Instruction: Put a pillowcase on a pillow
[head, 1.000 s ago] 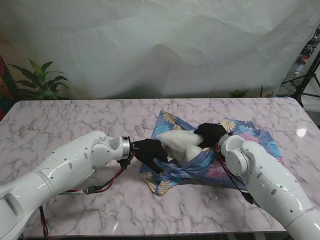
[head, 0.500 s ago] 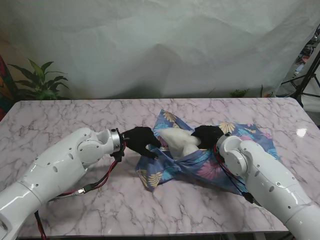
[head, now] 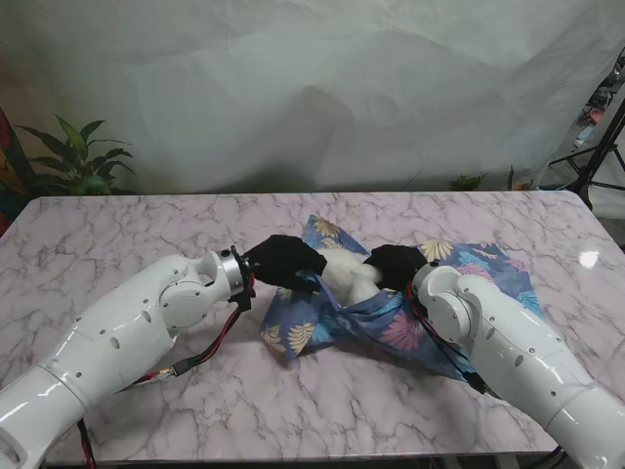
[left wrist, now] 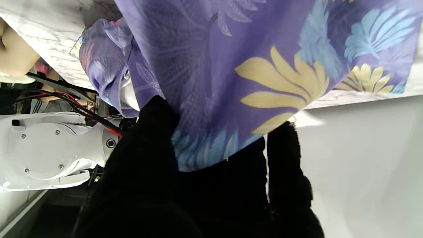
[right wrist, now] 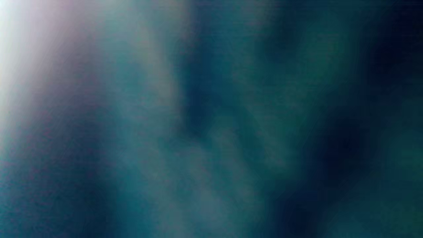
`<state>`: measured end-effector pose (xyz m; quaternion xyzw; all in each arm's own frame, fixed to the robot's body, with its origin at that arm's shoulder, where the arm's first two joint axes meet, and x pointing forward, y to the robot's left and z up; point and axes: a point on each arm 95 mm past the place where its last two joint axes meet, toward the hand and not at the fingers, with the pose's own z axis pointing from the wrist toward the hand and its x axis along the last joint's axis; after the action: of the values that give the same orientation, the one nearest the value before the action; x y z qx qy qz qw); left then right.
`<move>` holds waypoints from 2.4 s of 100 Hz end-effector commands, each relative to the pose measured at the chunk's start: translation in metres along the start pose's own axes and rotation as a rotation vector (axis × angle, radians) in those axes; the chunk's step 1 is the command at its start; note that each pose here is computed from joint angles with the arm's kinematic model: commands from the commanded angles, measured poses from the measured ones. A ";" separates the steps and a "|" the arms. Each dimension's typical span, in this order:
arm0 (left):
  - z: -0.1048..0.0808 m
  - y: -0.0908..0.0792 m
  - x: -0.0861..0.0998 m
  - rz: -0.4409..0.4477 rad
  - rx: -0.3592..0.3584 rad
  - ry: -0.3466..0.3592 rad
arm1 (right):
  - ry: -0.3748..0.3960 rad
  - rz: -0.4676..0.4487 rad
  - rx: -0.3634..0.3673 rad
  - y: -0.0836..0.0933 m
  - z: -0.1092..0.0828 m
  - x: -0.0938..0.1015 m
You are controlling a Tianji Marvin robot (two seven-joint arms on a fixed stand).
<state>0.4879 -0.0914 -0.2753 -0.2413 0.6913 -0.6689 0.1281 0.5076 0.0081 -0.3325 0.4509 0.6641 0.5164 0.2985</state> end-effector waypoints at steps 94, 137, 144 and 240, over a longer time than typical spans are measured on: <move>0.048 -0.011 0.017 -0.014 0.004 0.064 | 0.019 0.053 0.133 0.008 -0.013 0.033; 0.044 -0.005 0.018 -0.036 -0.029 0.078 | -0.268 0.105 -0.015 0.044 -0.042 0.021; 0.044 -0.004 0.018 -0.038 -0.032 0.080 | -0.307 0.085 -0.086 0.051 -0.047 0.018; 0.026 -0.037 0.025 -0.095 0.090 0.013 | -0.037 -0.109 -0.041 0.017 -0.042 0.017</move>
<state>0.4835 -0.1298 -0.2511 -0.2694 0.6527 -0.7027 0.0877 0.4693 0.0109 -0.2837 0.4197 0.6464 0.5244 0.3619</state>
